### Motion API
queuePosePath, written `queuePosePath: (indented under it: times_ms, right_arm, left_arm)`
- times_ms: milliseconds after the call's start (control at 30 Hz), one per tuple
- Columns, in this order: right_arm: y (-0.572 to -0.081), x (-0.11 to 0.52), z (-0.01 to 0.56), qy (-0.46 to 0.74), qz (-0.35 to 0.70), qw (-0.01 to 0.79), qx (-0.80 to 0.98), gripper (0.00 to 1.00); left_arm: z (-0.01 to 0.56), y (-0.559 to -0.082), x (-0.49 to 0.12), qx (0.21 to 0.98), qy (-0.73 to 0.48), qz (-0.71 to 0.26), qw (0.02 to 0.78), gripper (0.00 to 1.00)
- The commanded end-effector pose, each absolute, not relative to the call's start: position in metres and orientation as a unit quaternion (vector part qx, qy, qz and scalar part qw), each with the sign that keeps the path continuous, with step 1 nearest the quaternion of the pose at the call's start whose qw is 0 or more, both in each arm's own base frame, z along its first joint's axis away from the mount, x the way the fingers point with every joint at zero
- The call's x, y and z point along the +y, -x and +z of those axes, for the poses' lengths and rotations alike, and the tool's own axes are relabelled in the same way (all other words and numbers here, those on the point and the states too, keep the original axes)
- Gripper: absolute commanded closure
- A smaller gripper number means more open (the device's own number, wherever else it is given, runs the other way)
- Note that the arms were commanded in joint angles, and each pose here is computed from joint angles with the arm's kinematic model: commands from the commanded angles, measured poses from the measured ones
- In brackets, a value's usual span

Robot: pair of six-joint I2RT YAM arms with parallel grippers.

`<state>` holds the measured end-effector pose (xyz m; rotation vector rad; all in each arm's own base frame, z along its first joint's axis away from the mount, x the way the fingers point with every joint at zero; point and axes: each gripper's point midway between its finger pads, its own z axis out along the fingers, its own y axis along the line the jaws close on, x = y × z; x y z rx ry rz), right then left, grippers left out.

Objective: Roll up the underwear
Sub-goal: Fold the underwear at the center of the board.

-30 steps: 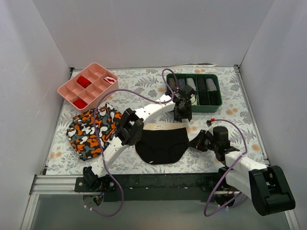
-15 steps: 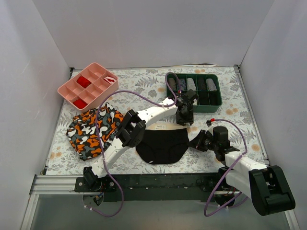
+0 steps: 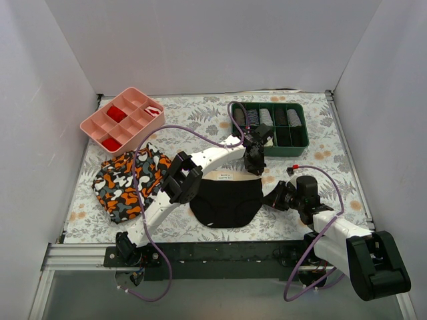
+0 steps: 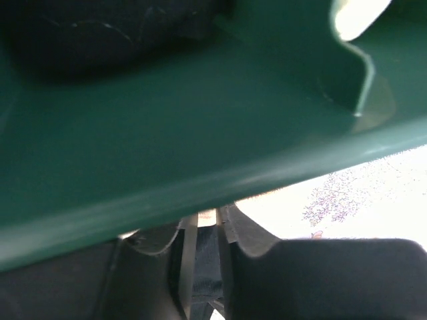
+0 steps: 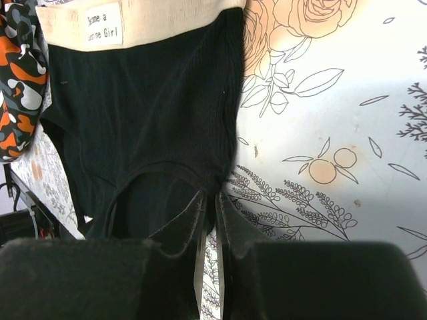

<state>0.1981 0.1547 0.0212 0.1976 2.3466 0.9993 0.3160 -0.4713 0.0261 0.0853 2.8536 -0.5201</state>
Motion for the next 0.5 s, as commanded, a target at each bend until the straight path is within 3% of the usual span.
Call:
queuePosePath:
  times_ms: [0,100,233,467]
  right_arm:
    - [-0.197,0.155,0.022,-0.057,0.376,0.295,0.877,0.84]
    - [-0.197,0.156,0.023,-0.054,0.378,0.296,0.876,0.86]
    - [-0.196,0.157,0.024,-0.047,0.38,0.293,0.876,0.97]
    - [-0.201,0.151,0.04,-0.038,0.363,0.322,0.874,0.99]
  left_arm:
    - [-0.032,-0.292,-0.448,0.99,-0.041,-0.112,0.07,0.87]
    - [-0.031,-0.292,-0.449,0.99,-0.043,-0.114,0.069,0.92]
    - [-0.031,-0.292,-0.448,0.99,-0.041,-0.111,0.071,1.0]
    - [0.012,-0.303,-0.463,0.981,-0.038,-0.156,0.108,1.0]
